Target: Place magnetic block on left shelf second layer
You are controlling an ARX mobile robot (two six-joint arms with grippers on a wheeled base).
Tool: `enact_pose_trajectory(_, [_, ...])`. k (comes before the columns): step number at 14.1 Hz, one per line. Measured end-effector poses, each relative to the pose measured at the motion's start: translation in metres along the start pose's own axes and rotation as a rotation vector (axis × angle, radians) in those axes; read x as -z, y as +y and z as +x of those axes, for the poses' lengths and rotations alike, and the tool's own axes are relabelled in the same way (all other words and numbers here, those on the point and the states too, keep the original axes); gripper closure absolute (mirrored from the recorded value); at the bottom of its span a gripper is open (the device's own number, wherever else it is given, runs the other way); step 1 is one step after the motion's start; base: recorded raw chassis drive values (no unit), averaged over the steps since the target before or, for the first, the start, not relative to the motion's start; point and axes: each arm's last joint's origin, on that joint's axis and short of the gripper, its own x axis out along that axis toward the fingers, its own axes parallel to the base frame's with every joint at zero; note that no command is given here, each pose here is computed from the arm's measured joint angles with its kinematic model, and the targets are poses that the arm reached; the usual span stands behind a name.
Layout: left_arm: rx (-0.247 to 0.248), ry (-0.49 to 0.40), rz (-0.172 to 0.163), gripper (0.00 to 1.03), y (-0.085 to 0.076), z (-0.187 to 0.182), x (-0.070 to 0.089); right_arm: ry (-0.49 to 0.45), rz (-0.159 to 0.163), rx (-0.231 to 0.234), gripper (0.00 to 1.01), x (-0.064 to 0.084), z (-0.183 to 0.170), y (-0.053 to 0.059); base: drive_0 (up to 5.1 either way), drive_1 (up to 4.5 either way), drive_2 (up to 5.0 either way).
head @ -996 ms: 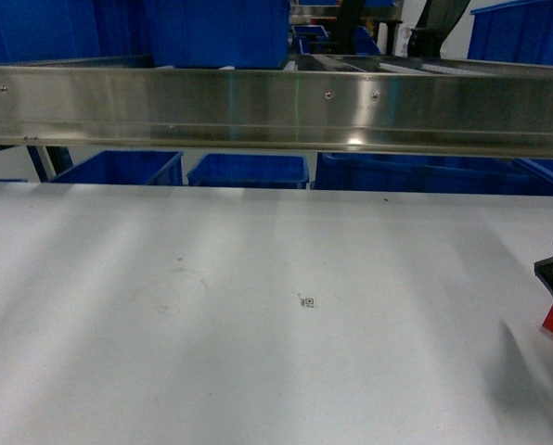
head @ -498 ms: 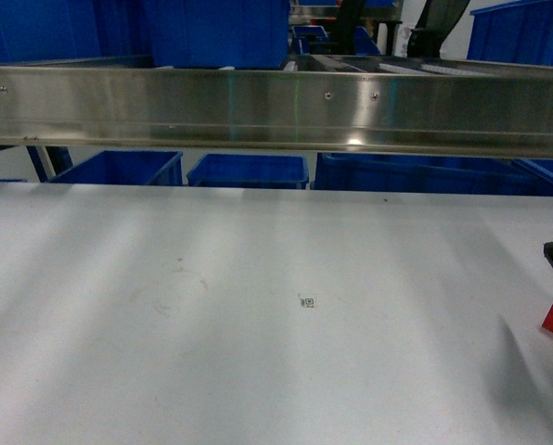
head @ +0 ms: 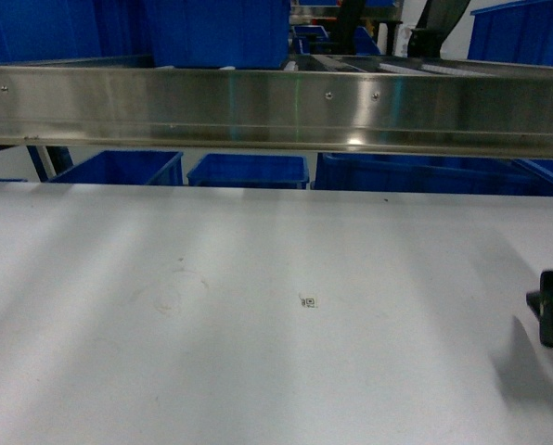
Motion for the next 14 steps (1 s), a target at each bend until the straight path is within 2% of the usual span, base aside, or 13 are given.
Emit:
enact_pose_trajectory(1, [0.0, 0.0, 0.0, 0.05, 0.0, 0.0, 0.0, 0.039, 0.005, -0.002, 0.03, 0.008, 0.004, -0.001, 0.0, 0.0, 0.0])
enact_pose_trajectory(5, [0.0, 0.0, 0.0, 0.05, 0.0, 0.0, 0.0, 0.029, 0.005, -0.01, 0.03, 0.011, 0.008, -0.002, 0.0, 0.0, 0.0])
enact_pose_trajectory(6, [0.0, 0.0, 0.0, 0.05, 0.0, 0.0, 0.0, 0.02, -0.004, -0.01, 0.03, 0.009, 0.017, -0.002, 0.0, 0.0, 0.0])
enact_pose_trajectory(7, [0.0, 0.0, 0.0, 0.05, 0.0, 0.0, 0.0, 0.015, -0.009, -0.011, 0.19, 0.008, 0.021, -0.002, 0.0, 0.0, 0.0])
enact_pose_trajectory(10, [0.0, 0.0, 0.0, 0.05, 0.0, 0.0, 0.0, 0.014, -0.014, -0.028, 0.54, 0.007, 0.02, -0.002, 0.0, 0.0, 0.0])
enact_pose_trajectory(11, [0.0, 0.0, 0.0, 0.05, 0.0, 0.0, 0.0, 0.012, -0.014, -0.043, 0.55, 0.006, 0.017, -0.001, 0.0, 0.0, 0.0])
enact_pose_trajectory(13, [0.0, 0.0, 0.0, 0.05, 0.0, 0.0, 0.0, 0.02, -0.017, -0.078, 0.56, 0.006, 0.003, 0.009, 0.0, 0.0, 0.0])
enact_pose_trajectory(14, [0.0, 0.0, 0.0, 0.05, 0.0, 0.0, 0.0, -0.019, -0.008, -0.129, 0.56, -0.007, -0.023, 0.018, 0.0, 0.0, 0.0])
